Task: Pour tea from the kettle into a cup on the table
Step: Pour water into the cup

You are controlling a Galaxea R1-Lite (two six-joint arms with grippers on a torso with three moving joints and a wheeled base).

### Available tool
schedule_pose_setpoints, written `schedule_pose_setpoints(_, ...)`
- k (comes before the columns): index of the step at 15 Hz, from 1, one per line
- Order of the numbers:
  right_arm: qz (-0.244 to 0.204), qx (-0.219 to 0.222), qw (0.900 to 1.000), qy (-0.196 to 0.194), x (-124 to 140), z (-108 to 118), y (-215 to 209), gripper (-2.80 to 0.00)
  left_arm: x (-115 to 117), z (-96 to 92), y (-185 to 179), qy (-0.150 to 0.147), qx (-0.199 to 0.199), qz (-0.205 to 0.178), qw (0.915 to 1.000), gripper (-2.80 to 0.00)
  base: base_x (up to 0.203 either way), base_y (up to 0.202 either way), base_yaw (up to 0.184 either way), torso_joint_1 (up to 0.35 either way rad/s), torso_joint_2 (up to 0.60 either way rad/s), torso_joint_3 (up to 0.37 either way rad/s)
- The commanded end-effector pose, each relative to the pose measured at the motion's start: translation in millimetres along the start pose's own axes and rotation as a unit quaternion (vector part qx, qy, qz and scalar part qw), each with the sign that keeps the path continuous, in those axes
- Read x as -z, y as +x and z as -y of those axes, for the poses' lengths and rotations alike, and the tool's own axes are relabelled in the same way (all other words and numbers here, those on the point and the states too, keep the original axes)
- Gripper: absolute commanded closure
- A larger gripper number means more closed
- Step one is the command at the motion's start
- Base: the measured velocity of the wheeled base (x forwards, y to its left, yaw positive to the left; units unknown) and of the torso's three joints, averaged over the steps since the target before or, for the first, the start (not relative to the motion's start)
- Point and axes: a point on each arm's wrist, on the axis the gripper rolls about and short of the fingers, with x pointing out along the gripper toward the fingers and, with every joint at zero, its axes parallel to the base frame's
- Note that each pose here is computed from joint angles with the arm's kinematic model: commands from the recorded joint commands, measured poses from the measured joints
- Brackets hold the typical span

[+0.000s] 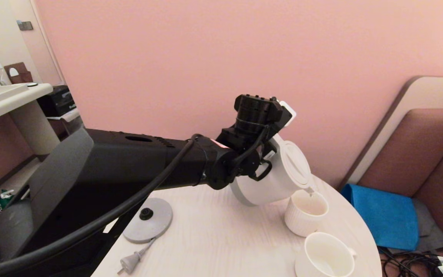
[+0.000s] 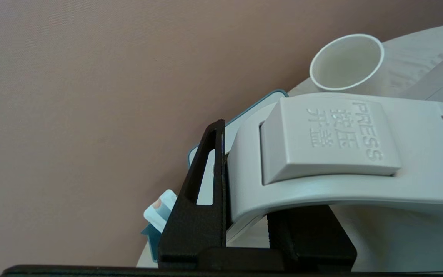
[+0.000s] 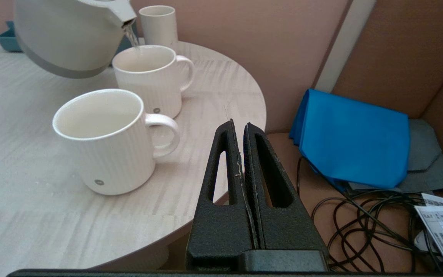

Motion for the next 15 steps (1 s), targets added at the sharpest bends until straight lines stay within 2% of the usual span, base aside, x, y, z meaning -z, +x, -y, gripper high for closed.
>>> schedule_pose_setpoints(1,0.0,0.0,1.0,0.0,0.0,0.0,0.0,0.0,0.9,2.8,1.2,0.006,0.0,-0.001,1.0,0.0,0.0,0.0,0.0,0.0,0.0,0.0)
schedule_pose_setpoints(15,0.0,0.0,1.0,0.0,0.0,0.0,0.0,0.0,1.7,8.0,1.1,0.016,0.004,-0.007,0.9998,0.0,0.0,0.0,0.0,0.0,0.0,0.0)
